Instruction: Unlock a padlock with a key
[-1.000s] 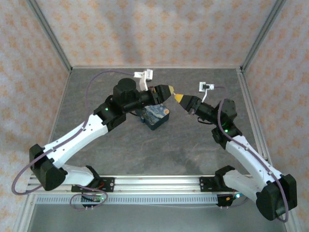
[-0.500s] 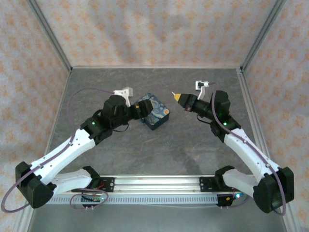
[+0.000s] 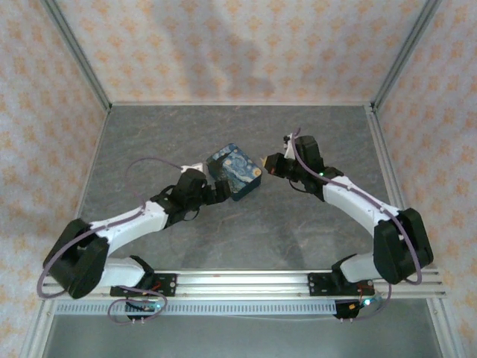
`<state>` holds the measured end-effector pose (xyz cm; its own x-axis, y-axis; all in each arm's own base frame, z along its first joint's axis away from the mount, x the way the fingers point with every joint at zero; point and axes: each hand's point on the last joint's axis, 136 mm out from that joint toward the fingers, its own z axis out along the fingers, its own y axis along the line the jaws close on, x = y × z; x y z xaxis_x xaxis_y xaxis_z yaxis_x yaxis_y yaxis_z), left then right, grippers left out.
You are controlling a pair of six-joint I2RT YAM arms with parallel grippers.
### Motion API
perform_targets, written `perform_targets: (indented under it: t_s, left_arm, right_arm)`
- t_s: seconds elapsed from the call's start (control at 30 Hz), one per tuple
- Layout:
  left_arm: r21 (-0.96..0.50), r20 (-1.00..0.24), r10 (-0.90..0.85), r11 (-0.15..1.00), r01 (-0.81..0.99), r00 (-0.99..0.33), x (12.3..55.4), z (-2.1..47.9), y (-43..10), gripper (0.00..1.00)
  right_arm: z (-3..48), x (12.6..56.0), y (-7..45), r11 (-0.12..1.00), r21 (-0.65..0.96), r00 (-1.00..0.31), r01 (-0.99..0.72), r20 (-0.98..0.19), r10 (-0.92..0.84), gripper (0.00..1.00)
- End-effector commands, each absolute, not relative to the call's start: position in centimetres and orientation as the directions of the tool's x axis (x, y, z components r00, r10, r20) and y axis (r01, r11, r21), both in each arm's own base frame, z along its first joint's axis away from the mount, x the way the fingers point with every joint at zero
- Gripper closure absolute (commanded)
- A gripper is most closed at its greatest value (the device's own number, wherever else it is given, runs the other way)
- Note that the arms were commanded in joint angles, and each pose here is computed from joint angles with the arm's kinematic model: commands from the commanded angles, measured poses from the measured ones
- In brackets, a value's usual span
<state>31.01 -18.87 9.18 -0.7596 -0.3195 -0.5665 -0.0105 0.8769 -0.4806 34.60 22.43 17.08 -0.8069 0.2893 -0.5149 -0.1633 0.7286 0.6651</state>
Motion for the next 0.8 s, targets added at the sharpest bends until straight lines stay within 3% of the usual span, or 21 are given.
perform_targets:
  t_s: [0.0,0.27,0.57,0.77]
  left_arm:
    - [-0.497,-0.634,-0.31,0.865,0.066,-0.708,33.3,10.2,-20.2,0.0]
    - [-0.466,-0.666,-0.311,0.883,0.053,-0.678,35.8,10.4,-20.0,0.0]
    - [-0.363,-0.731,-0.355,0.925,-0.108,-0.582,39.0,14.3,-13.7,0.0]
    - [-0.309,-0.707,-0.387,0.922,-0.233,-0.592,44.0,14.0,-11.1,0.05]
  right_arm:
    - [15.6,35.1,21.6,0.759,0.64,-0.786,-0.119,-0.528,0.321,1.0]
    - [11.8,36.2,19.9,0.798,0.6,-0.77,0.058,-0.482,0.418,1.0]
    - [9.4,35.9,18.8,0.81,0.567,-0.757,0.148,-0.462,0.461,1.0]
    - [8.2,35.7,19.5,0.806,0.568,-0.77,0.165,-0.436,0.465,1.0]
